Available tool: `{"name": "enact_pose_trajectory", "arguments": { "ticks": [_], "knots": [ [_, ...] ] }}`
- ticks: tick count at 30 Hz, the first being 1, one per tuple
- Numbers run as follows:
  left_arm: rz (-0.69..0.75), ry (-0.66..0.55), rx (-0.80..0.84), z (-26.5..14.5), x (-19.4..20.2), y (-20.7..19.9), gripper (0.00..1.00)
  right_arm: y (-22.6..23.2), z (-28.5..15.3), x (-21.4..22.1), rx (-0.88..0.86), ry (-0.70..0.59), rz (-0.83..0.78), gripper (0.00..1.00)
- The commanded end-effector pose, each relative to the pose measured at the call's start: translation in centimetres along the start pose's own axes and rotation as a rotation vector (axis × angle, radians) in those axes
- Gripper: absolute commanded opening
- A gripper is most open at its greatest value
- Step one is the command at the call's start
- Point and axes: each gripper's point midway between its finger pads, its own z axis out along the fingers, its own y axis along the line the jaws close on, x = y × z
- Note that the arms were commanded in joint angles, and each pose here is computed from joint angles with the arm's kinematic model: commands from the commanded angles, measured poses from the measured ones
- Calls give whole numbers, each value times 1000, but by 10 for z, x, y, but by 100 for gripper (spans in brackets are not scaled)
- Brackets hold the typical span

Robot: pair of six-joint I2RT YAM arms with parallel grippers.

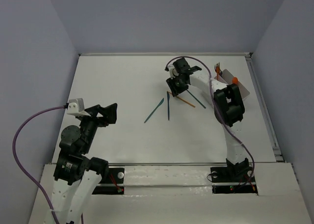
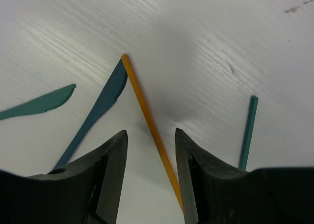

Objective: Sort the eating utensils into containers

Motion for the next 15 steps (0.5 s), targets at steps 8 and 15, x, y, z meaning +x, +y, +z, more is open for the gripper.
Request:
{"name": "enact_pose_trajectory", "arguments": {
  "ticks": [8, 15],
  "knots": [
    [12, -46, 22, 4, -11, -4, 99, 1, 29, -13, 39, 49, -38, 37],
    [12, -48, 22, 3, -11, -4, 99, 5, 39, -5, 15, 86, -23, 12]
  ]
}}
